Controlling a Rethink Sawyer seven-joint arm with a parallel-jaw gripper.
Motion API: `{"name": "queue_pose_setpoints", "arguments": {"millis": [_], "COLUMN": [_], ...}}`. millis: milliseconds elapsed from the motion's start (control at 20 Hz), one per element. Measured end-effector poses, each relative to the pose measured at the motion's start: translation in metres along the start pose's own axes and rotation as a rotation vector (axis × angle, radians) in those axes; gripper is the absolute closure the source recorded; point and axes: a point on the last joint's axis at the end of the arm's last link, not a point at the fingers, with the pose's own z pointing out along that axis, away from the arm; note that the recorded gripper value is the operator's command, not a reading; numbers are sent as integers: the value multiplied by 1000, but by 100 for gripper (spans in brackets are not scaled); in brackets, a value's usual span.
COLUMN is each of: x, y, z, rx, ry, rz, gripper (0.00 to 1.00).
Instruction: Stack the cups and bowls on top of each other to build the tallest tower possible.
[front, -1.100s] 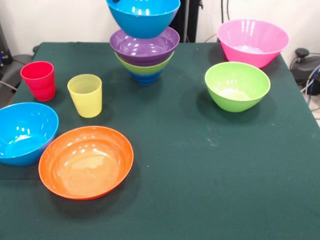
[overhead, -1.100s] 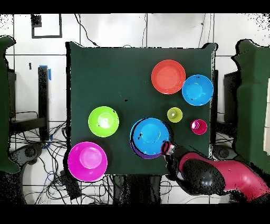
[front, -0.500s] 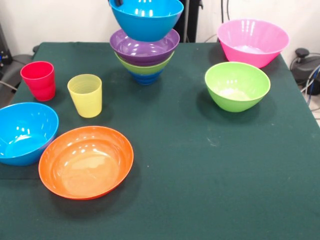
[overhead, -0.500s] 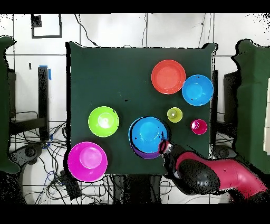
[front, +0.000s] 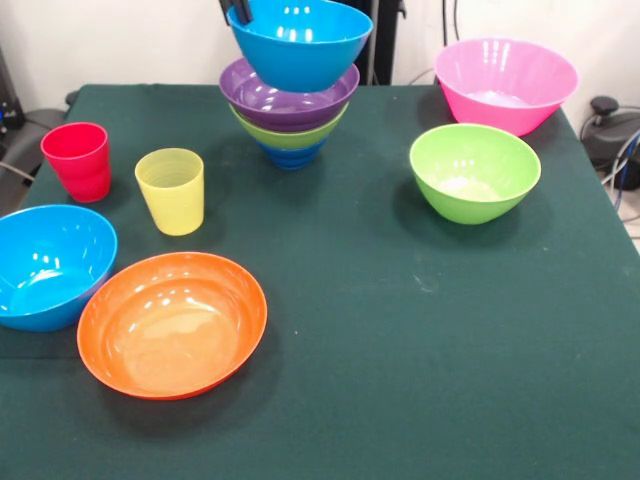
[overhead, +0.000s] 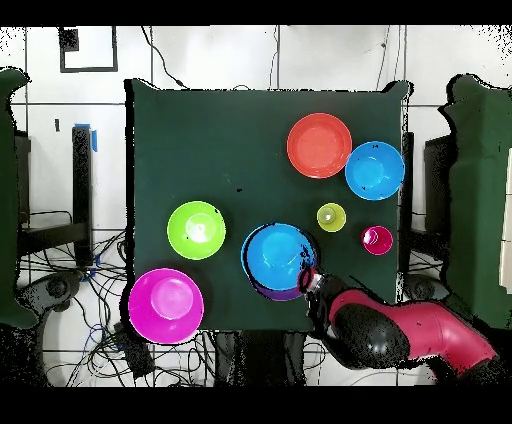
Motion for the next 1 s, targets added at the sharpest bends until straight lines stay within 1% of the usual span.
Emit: {"name": "queue_pose_setpoints", "arguments": {"millis": [500,1000], "x": [7,14], "y": [-1,-5], "z": [6,5], "rx": [-17,-18], "ry": [20,31], "rz": [10,16], "gripper": [100,100]}}
